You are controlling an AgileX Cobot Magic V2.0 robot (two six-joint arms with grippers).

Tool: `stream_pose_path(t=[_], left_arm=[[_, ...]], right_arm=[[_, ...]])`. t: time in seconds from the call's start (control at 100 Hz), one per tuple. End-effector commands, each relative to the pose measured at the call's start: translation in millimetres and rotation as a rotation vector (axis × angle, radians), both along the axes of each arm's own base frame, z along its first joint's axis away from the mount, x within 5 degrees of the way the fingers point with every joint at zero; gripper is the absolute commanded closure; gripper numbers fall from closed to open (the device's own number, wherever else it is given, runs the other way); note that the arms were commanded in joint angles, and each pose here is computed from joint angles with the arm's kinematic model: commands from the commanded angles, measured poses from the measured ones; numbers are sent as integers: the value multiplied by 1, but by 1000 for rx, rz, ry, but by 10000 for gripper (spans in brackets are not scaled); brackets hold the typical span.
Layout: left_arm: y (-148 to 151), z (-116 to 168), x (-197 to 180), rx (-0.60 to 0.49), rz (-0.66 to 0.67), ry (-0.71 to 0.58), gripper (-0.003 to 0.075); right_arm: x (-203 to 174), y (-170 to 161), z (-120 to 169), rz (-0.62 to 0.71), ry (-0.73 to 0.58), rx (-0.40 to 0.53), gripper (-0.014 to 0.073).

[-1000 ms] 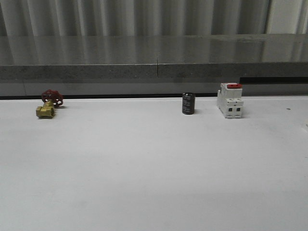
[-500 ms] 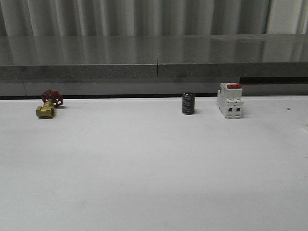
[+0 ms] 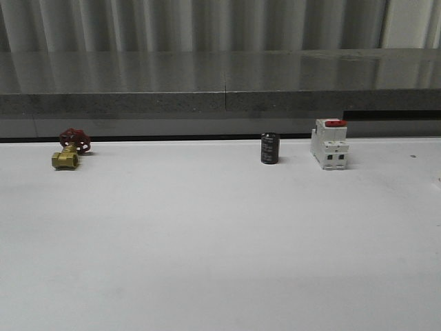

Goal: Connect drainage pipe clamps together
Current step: 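Grasp the white half-ring clamp at its end with the left gripper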

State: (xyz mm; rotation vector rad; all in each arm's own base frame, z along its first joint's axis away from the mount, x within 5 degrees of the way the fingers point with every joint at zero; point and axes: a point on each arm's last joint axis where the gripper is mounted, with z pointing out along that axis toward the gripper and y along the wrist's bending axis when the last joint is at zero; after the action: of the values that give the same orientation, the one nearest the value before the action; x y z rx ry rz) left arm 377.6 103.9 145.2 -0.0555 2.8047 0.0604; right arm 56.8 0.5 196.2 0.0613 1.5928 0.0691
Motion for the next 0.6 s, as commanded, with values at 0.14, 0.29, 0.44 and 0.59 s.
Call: stream_pose_path(t=[0.14, 0.29, 0.44, 0.59], left_arm=[[3, 26, 7, 25, 10, -105, 177], [2, 25, 6, 22, 9, -97, 182], [2, 25, 6, 21, 9, -93, 310], [2, 25, 5, 16, 8, -79, 521]], right_arm=[[-3, 0, 14, -1, -118, -5, 662], [-3, 0, 14, -1, -118, -5, 662], [-3, 0, 14, -1, -118, -5, 662], [-3, 0, 14, -1, -118, -5, 662]])
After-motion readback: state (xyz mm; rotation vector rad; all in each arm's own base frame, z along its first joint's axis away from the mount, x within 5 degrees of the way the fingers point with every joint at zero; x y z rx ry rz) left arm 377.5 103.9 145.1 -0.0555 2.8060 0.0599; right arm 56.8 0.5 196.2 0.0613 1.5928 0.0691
